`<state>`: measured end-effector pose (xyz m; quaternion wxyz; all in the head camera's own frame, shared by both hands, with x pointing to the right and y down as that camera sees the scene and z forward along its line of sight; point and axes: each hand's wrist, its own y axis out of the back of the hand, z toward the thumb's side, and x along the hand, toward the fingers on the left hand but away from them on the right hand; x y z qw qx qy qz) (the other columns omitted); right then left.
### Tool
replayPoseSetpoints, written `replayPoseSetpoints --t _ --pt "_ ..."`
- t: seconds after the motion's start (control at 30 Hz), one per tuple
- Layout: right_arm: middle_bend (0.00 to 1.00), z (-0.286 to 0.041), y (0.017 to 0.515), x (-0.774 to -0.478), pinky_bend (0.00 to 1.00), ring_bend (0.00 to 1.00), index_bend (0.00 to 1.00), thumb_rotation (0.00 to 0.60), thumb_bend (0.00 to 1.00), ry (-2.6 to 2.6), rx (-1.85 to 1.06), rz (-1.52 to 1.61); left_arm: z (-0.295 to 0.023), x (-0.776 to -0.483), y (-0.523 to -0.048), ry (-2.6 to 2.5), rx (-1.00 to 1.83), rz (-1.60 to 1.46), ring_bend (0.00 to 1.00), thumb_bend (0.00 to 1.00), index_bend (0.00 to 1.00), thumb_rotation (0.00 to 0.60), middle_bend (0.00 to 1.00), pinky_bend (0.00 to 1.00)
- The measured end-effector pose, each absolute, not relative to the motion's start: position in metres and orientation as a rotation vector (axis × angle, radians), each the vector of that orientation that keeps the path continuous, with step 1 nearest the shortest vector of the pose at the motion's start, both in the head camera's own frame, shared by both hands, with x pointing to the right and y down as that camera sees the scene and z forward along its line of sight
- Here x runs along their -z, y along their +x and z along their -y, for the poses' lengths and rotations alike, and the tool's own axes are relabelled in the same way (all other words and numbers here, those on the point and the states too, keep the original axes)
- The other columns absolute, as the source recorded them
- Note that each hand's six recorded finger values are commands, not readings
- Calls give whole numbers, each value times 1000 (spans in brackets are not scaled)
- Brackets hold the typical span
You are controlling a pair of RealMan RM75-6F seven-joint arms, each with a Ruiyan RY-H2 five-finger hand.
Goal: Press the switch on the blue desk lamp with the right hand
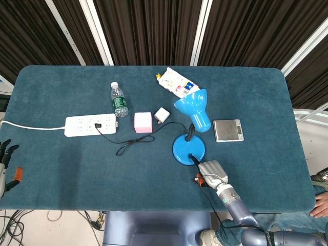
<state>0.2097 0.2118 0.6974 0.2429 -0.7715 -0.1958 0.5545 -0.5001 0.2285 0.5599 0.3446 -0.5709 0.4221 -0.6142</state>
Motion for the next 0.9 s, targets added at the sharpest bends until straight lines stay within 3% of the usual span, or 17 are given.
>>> replayPoseSetpoints --t 0.9 --pt "626 -219 216 -705 1000 716 121 600 651 -2108 -1547 490 -231 -561 -503 -1483 1588 -1111 0 479 159 600 42 7"
